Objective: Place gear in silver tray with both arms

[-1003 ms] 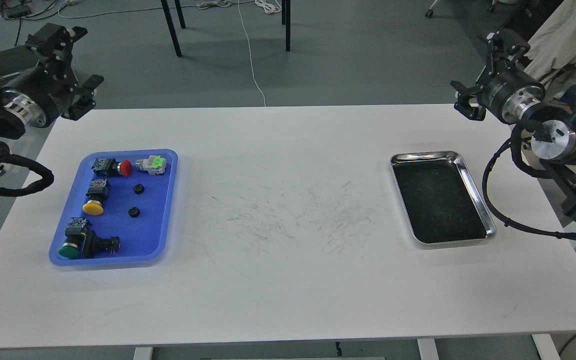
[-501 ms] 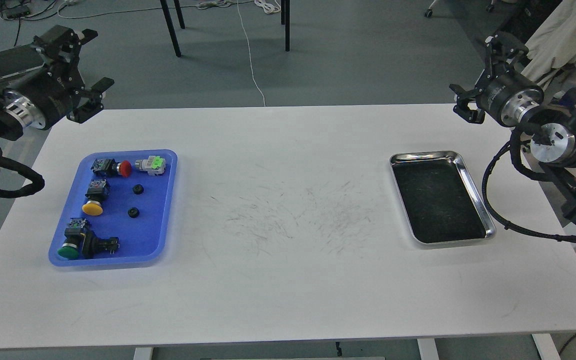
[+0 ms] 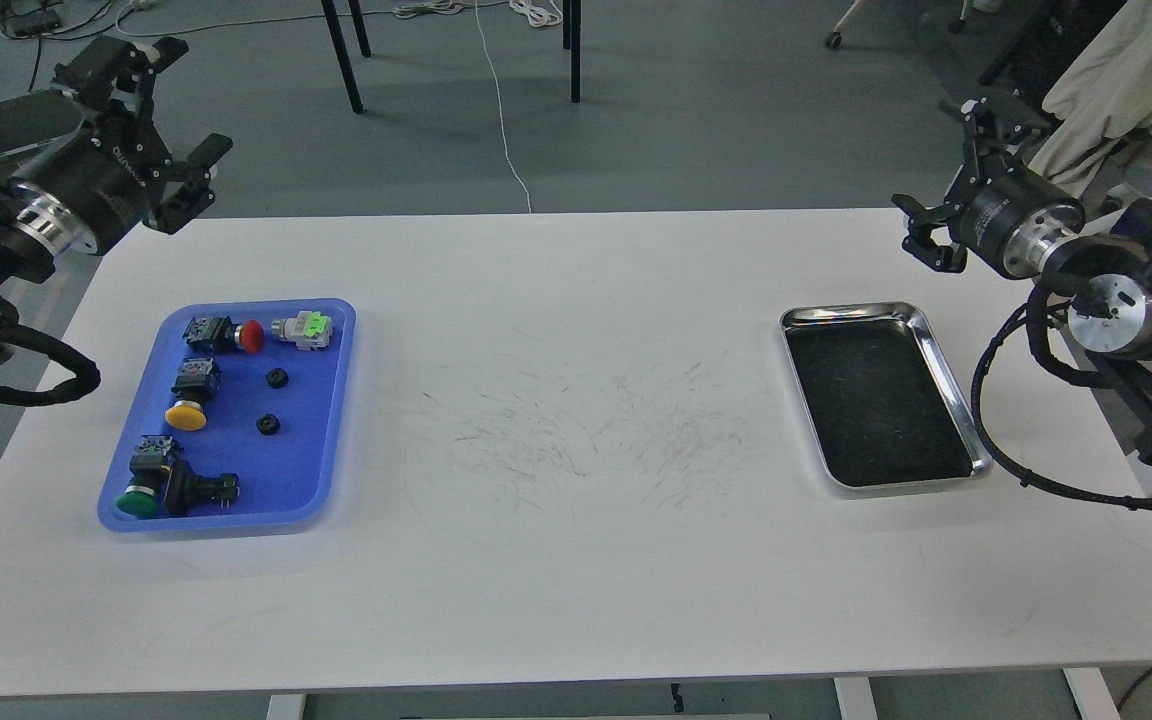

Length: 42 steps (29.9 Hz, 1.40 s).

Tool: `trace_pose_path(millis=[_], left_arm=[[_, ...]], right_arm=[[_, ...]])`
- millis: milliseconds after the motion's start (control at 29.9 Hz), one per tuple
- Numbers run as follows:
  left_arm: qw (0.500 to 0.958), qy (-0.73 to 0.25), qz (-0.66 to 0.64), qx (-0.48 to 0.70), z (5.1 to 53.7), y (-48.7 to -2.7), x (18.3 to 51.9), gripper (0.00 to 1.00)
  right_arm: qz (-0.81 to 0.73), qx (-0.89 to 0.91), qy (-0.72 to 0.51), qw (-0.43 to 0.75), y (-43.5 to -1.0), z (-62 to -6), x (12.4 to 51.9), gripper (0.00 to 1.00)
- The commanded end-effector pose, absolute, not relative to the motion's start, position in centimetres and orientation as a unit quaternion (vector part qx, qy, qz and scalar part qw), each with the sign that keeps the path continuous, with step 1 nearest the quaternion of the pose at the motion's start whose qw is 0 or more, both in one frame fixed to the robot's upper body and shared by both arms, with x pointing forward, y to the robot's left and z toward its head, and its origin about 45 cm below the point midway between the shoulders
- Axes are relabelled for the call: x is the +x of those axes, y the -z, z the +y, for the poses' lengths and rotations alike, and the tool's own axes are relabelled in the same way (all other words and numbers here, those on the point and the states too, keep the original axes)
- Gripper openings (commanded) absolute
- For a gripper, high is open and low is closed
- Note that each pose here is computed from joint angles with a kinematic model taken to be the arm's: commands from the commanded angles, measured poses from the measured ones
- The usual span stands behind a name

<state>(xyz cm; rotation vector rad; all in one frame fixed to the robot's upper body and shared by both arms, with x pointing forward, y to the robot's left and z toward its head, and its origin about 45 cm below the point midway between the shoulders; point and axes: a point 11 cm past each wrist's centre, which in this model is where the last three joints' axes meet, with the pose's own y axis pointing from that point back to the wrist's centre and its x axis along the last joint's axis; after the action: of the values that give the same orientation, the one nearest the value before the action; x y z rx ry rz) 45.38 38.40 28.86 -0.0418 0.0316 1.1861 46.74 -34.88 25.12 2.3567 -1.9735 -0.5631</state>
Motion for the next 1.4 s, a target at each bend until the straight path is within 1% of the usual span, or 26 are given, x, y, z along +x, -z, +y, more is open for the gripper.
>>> trace_pose_path(millis=[0, 201, 802, 1003, 1371], left_arm=[[0.836, -0.549, 0.018, -0.014, 37.3, -28.0, 45.4, 0.99], [0.842, -0.54, 0.021, -0.002, 36.3, -27.0, 45.3, 0.99], [0.84, -0.542, 0.023, 0.009, 37.0, -26.4, 44.8, 0.99], [0.841, -0.539, 0.014, 0.033, 37.5, -26.1, 44.6, 0.99], [0.842, -0.538, 0.015, 0.031, 37.0, -25.9, 44.6, 0.99]], right_arm=[[-0.633, 0.752, 0.181, 0.012, -24.9, -35.2, 46.5, 0.99], [-0.634, 0.751, 0.181, 0.015, -24.6, -35.4, 46.4, 0.99], [-0.63, 0.755, 0.181, 0.027, -24.1, -35.0, 46.2, 0.99], [-0.629, 0.755, 0.181, 0.028, -24.1, -34.9, 46.2, 0.99], [-0.626, 0.758, 0.182, 0.028, -24.0, -34.8, 46.1, 0.99]])
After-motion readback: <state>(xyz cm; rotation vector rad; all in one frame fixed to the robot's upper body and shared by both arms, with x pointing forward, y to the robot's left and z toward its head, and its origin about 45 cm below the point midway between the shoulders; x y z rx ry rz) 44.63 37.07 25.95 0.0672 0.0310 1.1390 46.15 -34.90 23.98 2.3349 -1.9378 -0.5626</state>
